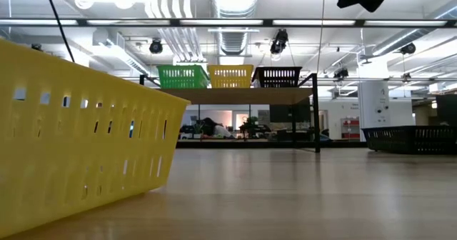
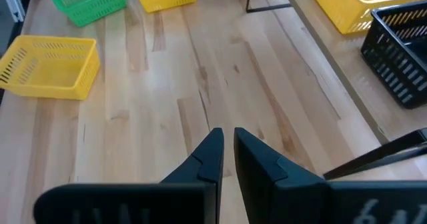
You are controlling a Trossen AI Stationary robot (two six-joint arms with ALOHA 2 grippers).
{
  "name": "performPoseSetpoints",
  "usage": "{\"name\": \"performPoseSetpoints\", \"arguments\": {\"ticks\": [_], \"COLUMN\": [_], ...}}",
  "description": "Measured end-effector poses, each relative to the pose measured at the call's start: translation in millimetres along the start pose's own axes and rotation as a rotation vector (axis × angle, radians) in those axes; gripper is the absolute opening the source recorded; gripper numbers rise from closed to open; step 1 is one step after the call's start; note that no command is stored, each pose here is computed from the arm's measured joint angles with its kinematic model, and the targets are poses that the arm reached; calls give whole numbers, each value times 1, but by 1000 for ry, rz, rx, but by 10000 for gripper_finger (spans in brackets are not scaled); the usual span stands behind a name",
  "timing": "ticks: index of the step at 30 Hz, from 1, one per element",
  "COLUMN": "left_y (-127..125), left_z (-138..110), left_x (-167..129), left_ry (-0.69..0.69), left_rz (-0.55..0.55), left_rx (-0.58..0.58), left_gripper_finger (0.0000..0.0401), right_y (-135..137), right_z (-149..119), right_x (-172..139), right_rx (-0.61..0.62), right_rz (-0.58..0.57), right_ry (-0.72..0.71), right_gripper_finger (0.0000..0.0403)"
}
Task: Stack baskets on shelf by color
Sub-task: Stack the top yellow bin on the yellow bin on the shelf
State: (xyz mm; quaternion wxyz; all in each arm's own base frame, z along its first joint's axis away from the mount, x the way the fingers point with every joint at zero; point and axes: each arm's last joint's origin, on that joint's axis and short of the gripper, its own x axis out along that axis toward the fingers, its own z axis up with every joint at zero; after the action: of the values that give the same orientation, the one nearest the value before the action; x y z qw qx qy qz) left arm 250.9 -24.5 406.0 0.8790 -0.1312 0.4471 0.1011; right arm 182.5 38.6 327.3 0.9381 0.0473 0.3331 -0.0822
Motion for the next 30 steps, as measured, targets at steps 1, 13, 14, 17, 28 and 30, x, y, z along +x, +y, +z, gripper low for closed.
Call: {"name": "performPoseSetpoints", "arguments": {"ticks": [1, 13, 14, 17, 28, 30], "left_y": [-6, -49, -48, -42, -19, -16], "left_z": [-6, -105, -113, -132, -183, -190], "left_x": [6, 54, 58, 69, 115, 122], "left_ry": [34, 426, 444, 479, 531, 534], "left_rz": [-15, 2, 17, 59, 142, 155], "left_rx": [-10, 94, 79, 29, 53, 56], "left_gripper_finger": [164, 183, 188, 208, 207, 198], "right_y": [1, 13, 14, 16, 19, 19], "right_z": [0, 5, 5, 6, 13, 15], "right_x": [2, 33, 35, 40, 41, 39], "right_rx": [-4, -10, -5, 9, 12, 15], "right_rz": [-1, -8, -7, -9, -6, -5], "right_ry": [2, 39, 38, 45, 37, 29], "right_gripper_finger": [27, 27, 27, 27, 27, 27]}}
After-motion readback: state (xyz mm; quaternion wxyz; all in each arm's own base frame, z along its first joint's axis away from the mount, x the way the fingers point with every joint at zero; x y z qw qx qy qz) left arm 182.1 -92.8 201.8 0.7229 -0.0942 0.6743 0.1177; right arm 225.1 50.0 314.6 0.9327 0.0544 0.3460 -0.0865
